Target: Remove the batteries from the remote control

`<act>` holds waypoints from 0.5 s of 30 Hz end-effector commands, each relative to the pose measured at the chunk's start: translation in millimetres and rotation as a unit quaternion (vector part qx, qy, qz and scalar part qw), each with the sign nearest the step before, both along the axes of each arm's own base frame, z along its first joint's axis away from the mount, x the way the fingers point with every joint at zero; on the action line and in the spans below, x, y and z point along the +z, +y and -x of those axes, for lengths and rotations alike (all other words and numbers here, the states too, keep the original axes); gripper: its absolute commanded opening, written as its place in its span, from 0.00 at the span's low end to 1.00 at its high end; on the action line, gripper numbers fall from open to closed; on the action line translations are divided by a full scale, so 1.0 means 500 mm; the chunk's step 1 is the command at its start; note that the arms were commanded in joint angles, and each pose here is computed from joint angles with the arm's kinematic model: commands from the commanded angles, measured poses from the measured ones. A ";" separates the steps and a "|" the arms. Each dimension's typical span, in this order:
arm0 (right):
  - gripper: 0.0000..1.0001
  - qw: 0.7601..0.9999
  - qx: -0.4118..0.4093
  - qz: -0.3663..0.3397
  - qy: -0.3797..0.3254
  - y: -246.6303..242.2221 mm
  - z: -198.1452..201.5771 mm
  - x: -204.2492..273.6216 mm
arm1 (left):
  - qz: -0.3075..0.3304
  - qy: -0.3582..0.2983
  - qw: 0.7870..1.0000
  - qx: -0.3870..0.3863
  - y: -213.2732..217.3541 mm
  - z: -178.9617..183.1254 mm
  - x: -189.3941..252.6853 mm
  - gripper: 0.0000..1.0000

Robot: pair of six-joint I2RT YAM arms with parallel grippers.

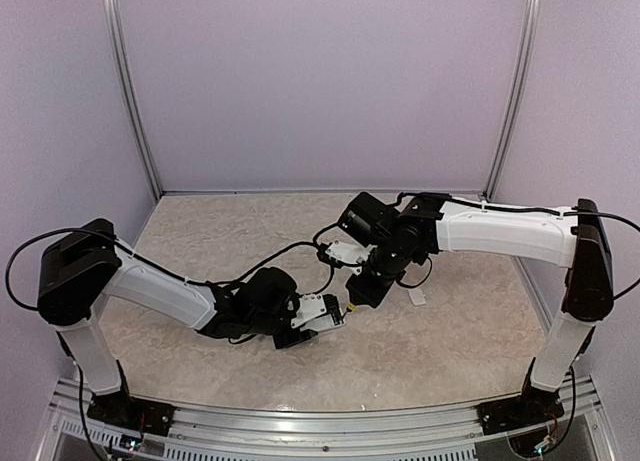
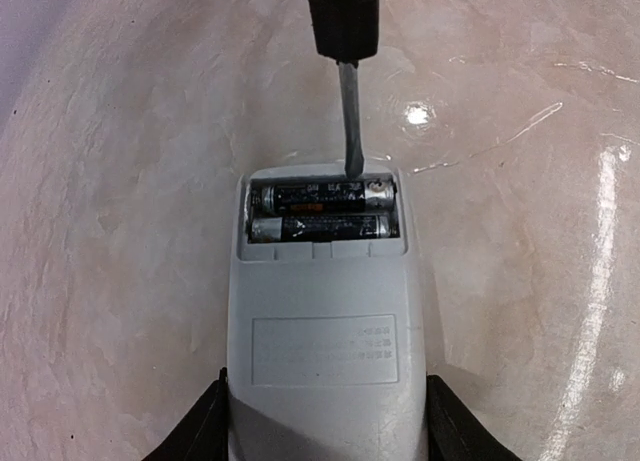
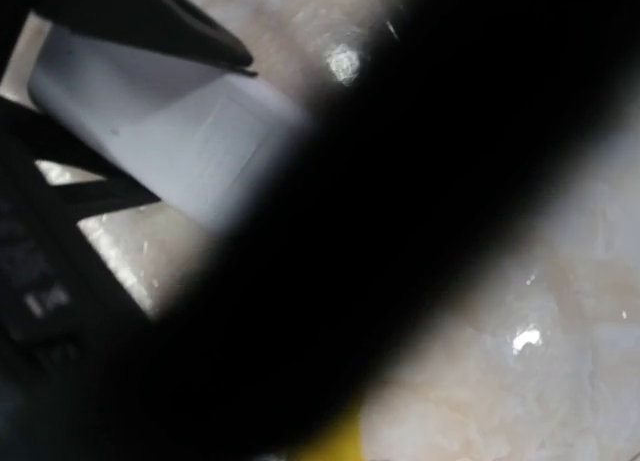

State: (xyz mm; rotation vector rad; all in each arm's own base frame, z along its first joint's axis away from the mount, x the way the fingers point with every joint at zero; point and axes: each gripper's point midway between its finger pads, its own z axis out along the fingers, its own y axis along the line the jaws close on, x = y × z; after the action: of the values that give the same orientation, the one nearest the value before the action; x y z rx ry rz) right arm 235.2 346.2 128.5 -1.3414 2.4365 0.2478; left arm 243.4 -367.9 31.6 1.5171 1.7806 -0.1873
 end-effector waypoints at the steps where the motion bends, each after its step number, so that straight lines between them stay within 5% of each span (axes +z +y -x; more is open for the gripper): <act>1: 0.00 0.999 -0.051 -0.005 0.002 0.001 -0.017 0.012 | -0.011 0.002 1.000 0.012 -0.002 -0.008 -0.008 0.08; 15: 0.00 0.996 -0.082 0.019 -0.001 -0.001 -0.036 -0.020 | -0.013 0.006 1.000 0.017 0.000 -0.010 -0.010 0.08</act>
State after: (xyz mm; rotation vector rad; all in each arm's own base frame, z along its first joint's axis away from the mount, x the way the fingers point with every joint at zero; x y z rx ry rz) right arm 247.5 351.8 128.7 -1.1790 2.5088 0.2286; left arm 246.8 -366.5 31.2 1.5017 1.8043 -0.1675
